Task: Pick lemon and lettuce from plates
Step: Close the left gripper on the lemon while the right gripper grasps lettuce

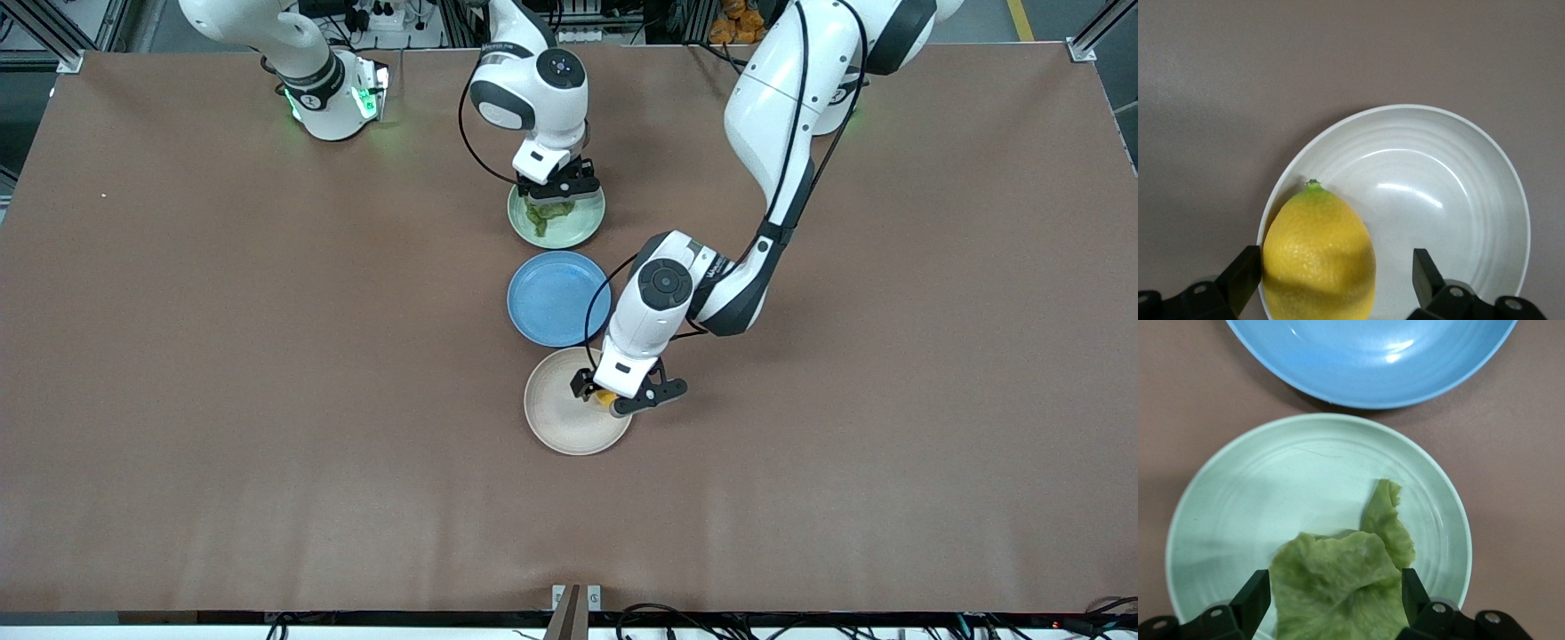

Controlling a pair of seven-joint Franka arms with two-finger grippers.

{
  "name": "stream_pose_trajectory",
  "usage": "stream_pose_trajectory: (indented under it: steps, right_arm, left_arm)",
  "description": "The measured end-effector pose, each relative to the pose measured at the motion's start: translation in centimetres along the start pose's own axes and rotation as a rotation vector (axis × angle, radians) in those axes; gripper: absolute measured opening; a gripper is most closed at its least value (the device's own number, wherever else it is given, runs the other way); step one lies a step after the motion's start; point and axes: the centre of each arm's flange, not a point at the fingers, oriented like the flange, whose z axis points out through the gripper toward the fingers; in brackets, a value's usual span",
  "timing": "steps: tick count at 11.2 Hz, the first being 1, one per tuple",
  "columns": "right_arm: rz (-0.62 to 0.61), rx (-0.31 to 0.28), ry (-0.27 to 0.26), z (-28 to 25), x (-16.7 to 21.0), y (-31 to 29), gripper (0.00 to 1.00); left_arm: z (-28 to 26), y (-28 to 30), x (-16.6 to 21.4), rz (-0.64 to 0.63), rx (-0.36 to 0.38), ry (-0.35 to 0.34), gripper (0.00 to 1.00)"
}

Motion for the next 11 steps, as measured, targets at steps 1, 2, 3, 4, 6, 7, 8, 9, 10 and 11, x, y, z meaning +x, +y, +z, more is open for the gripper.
stream_pose_trajectory:
  steps: [1,2,3,4,6,7,8,9,10,11]
  right_arm:
    - [-0.001,-0.001,-0.001,0.7,-0.2,-0.1,0.88]
    - [-0.008,0.003,0.001,1.2,-0.4,-0.1,0.88]
    - [-0.017,0.010,0.007,1.6,-0.6,-0.2,0.88]
    - [-0.029,0.012,0.016,2.1,-0.9,-0.1,0.85]
    - [-0.052,0.004,0.034,2.8,-1.6,0.2,0.77]
    - [-0.070,-0.006,0.042,3.1,-1.7,0.3,0.61]
    - [-0.087,-0.014,0.053,3.1,-1.8,0.3,0.48]
    - [-0.094,-0.016,0.058,3.1,-1.8,0.3,0.33]
    - [-0.096,-0.017,0.062,3.1,-1.8,0.3,0.20]
    - [-0.094,-0.016,0.068,2.8,-1.6,0.3,0.06]
  left_arm:
    - [0.4,-0.1,-0.1,0.000,0.005,-0.003,1.00]
    - [0.8,-0.3,-0.2,0.000,0.009,-0.007,1.00]
    - [0.9,-0.3,-0.3,0.001,0.011,-0.008,1.00]
    - [1.0,-0.3,-0.3,0.001,0.011,-0.008,1.00]
    - [1.0,0.0,-0.7,0.004,0.011,-0.009,0.83]
    - [0.9,0.1,-0.9,0.000,0.009,-0.009,0.71]
    - [0.9,0.2,-0.9,-0.002,0.008,-0.008,0.71]
    - [0.8,0.2,-0.9,-0.002,0.008,-0.007,0.71]
    - [0.8,0.2,-0.8,-0.003,0.006,-0.006,0.71]
    - [0.6,0.3,-0.7,-0.003,0.004,-0.004,0.71]
